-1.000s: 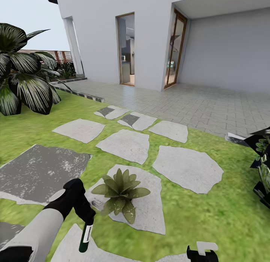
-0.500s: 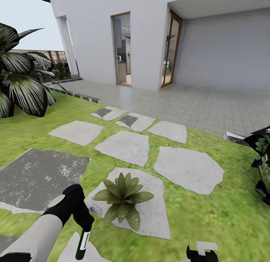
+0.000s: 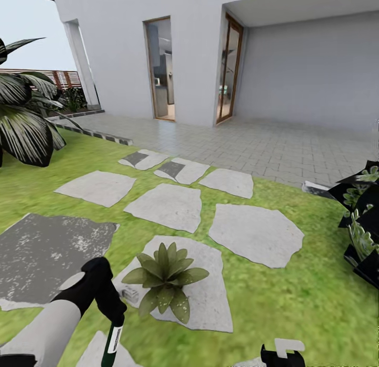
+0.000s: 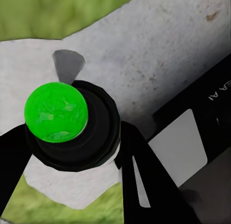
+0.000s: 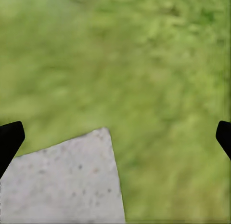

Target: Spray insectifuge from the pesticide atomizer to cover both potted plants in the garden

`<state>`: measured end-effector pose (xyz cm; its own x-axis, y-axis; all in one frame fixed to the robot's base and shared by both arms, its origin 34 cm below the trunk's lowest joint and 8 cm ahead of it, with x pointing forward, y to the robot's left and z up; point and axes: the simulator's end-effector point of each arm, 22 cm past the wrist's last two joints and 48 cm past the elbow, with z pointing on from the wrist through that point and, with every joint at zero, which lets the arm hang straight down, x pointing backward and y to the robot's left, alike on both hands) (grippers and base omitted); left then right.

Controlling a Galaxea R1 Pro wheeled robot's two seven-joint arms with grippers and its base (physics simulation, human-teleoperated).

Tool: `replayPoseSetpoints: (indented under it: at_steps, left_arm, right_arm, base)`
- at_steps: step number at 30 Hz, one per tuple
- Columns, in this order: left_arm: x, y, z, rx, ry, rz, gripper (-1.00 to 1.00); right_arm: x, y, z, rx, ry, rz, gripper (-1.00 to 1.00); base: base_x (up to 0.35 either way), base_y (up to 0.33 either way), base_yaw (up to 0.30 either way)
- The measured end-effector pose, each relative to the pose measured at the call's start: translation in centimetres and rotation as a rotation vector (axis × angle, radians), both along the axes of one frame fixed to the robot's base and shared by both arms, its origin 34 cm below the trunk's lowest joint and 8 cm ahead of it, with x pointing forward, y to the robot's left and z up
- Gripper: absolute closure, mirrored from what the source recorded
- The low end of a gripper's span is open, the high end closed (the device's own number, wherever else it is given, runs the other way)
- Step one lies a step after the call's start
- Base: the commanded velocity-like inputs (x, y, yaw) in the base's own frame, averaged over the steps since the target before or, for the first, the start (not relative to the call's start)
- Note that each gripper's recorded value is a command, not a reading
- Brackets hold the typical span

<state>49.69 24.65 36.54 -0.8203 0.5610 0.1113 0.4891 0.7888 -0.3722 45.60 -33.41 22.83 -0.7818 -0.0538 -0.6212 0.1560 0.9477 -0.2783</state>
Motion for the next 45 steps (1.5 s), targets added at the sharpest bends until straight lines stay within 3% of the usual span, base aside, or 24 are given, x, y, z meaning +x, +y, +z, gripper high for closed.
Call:
replayPoseSetpoints:
  at_steps: [6,14,20,31,37,45]
  left_arm:
    - [-0.1,-0.3,-0.1,0.001,0.0,-0.006,1.0]
    - [-0.1,0.3,-0.8,0.038,-0.019,-0.015,1.0]
    - [-0.1,0.5,-0.9,0.045,-0.022,-0.014,1.0]
    - [0.3,0.8,-1.0,0.06,-0.036,-0.012,1.0]
    - [1.2,0.7,-0.4,0.059,-0.05,-0.007,1.0]
    - [4.6,0.4,1.9,0.055,-0.115,-0.003,1.0]
  right_arm:
    - [-0.1,-0.1,-0.1,-0.001,0.003,0.007,-1.0]
    - [0.0,0.0,0.0,0.001,0.002,0.005,-1.0]
    - [0.0,0.0,0.0,0.003,0.001,-0.002,-1.0]
    - [0.0,0.0,-0.1,0.003,0.002,-0.003,-1.0]
    - [-0.1,0.0,-0.1,0.002,0.002,-0.003,-1.0]
    - [0.0,0.0,0.0,0.0,0.001,-0.003,-1.0]
  base:
    - [0.001,0.194,-0.009]
    - [0.095,0.263,-0.006]
    - [-0.003,0.019,-0.247]
    - [-0.291,0.103,-0.219]
    - [-0.266,0.202,-0.059]
    - [-0.024,0.019,-0.256]
